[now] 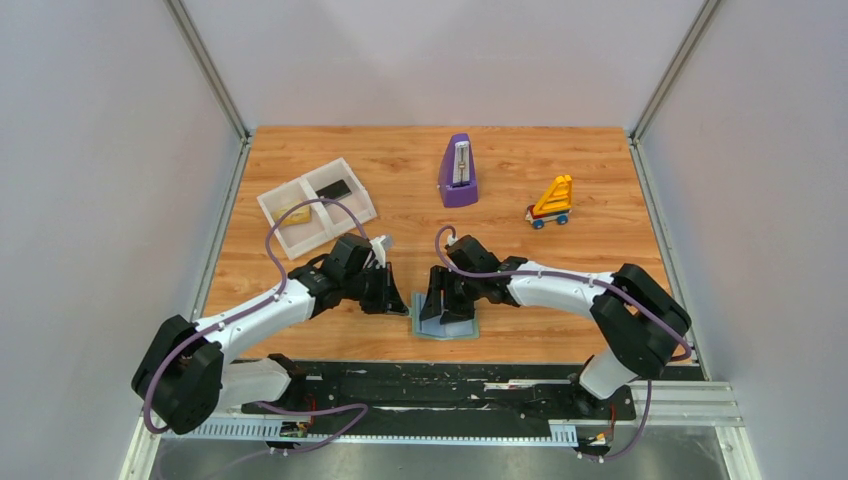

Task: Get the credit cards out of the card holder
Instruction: Remove the credit card from the card holder.

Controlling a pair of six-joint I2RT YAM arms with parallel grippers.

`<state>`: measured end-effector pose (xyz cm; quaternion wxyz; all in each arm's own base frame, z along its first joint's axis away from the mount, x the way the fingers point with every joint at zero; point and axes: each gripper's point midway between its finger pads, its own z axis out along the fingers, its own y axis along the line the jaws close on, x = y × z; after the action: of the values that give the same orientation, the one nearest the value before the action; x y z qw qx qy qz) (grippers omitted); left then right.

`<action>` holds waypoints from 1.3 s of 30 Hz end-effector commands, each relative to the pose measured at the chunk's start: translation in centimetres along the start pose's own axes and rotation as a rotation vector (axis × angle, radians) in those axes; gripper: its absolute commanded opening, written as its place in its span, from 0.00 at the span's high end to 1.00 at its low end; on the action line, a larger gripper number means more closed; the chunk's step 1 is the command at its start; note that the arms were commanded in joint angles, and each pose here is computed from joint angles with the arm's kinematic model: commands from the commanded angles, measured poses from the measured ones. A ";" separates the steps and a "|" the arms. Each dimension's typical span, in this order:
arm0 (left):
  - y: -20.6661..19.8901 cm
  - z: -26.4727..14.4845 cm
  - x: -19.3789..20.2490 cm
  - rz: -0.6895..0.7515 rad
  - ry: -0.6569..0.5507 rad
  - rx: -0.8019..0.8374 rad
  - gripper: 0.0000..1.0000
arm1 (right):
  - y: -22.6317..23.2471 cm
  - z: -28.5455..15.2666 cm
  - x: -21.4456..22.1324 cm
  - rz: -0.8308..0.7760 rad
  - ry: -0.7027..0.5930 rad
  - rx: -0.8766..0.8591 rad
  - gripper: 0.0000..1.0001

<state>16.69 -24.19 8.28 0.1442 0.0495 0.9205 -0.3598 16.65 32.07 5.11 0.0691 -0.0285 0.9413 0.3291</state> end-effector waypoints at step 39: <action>-0.9 -0.8 -0.2 0.014 -0.025 0.029 1.00 | -2.0 0.8 -0.2 0.024 -0.032 0.183 0.41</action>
<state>16.57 -24.06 8.60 0.1475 0.0495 0.9195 -0.3609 16.25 31.93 3.65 0.0623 -0.0192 0.9571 0.2822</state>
